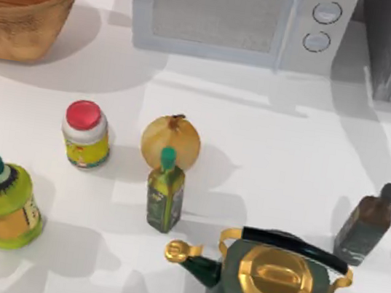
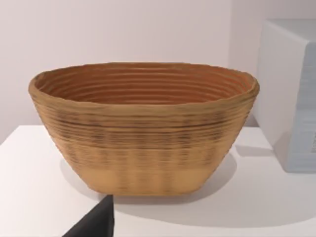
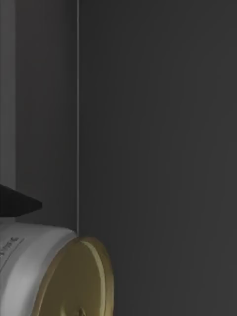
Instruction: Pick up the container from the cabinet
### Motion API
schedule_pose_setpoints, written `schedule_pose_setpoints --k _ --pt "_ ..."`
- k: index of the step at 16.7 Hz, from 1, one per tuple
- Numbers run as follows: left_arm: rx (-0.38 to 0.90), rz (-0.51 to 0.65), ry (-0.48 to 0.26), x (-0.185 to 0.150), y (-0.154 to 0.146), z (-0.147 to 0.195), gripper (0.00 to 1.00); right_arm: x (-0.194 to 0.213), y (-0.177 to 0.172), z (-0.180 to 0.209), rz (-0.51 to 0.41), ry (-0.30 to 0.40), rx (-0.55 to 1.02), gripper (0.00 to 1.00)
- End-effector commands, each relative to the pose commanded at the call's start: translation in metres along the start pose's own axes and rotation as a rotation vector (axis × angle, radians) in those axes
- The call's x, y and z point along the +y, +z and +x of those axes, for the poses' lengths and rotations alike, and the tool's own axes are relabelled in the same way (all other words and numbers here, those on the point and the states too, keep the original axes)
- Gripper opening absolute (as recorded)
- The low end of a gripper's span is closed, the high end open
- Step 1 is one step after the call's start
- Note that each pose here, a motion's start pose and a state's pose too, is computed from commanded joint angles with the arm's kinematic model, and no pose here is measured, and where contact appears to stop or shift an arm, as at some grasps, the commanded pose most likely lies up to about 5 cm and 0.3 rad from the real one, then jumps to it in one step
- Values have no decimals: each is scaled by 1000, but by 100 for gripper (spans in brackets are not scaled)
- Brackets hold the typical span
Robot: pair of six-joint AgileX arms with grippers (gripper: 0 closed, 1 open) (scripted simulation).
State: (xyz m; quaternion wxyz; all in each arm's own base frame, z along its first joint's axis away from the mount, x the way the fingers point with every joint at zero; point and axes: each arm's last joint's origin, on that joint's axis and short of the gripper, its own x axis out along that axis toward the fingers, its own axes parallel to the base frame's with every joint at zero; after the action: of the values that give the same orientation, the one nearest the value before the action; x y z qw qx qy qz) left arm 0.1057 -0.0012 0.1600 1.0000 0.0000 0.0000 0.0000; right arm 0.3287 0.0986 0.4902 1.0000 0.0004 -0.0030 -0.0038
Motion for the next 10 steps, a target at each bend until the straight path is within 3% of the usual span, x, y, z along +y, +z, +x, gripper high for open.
schedule_pose_setpoints --k 6,10 --pt "0 0 0 0 0 0 100 0 47 -129 0 1 -1 0" --pt "0 0 0 0 0 0 100 -7 54 -163 2 0 -4 0"
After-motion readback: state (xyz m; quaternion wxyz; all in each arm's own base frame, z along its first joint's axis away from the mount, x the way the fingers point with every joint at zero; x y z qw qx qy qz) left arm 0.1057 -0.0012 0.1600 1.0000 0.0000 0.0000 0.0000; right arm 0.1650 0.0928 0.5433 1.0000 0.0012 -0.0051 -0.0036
